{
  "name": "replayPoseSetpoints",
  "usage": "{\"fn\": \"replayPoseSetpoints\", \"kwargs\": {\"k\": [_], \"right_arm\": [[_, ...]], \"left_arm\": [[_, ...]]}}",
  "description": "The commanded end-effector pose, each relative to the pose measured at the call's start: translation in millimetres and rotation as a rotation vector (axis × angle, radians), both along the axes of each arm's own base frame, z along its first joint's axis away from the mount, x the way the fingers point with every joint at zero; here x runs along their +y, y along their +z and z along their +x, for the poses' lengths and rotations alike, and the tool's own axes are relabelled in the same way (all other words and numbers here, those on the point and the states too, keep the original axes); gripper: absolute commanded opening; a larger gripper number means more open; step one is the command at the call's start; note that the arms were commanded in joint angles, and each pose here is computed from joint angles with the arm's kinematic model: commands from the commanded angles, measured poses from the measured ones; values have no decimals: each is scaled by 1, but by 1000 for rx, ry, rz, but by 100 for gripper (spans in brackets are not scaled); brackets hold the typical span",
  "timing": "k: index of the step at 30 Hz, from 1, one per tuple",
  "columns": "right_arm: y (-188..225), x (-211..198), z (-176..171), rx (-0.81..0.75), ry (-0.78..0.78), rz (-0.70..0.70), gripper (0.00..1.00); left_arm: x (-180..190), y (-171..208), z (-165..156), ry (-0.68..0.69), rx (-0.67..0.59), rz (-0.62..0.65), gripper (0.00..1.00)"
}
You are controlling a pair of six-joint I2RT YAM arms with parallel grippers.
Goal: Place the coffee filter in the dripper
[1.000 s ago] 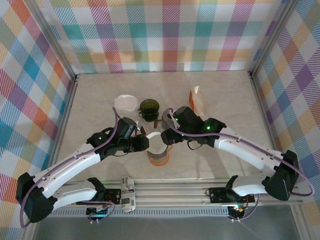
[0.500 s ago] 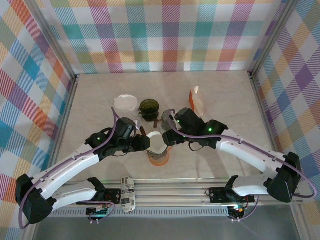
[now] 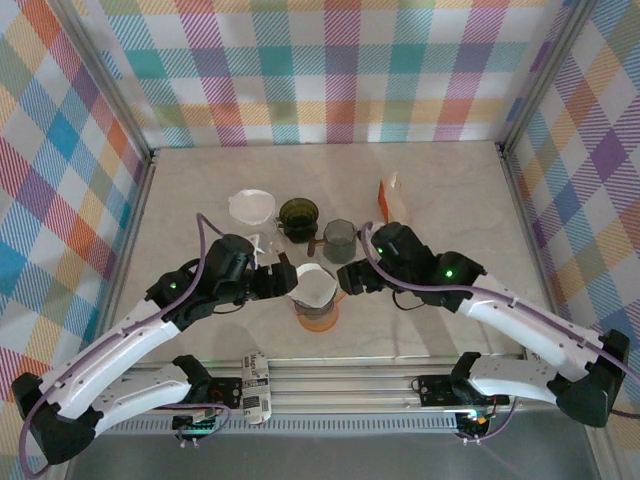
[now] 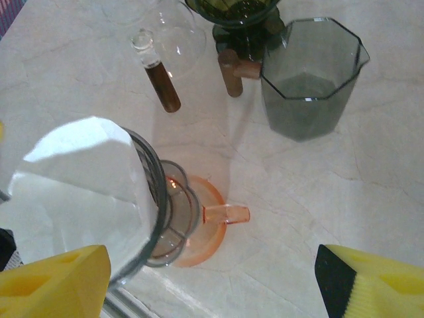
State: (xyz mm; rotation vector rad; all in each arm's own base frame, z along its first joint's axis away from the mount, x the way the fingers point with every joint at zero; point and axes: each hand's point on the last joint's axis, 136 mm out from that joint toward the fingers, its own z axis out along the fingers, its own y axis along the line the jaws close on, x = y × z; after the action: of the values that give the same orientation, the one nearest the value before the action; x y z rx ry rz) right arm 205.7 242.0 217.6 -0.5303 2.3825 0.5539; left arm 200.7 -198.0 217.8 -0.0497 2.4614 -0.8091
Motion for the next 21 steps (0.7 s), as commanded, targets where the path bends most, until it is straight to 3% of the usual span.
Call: {"fn": "replayPoseSetpoints", "kwargs": {"k": [1, 2, 3, 13, 21], "right_arm": [[-24, -13, -9, 63, -40, -18, 82], [-32, -16, -12, 78, -45, -18, 82], [-38, -18, -15, 89, -48, -13, 82], [-104, -3, -49, 238, 58, 107, 80], [-140, 23, -60, 314, 146, 192, 69]], "left_arm": [[31, 9, 6, 110, -56, 86, 87], [38, 9, 7, 143, -64, 100, 97], [44, 7, 8, 170, -69, 110, 100], [78, -14, 5, 315, -49, 174, 100], [84, 0, 2, 337, -95, 123, 100]]}}
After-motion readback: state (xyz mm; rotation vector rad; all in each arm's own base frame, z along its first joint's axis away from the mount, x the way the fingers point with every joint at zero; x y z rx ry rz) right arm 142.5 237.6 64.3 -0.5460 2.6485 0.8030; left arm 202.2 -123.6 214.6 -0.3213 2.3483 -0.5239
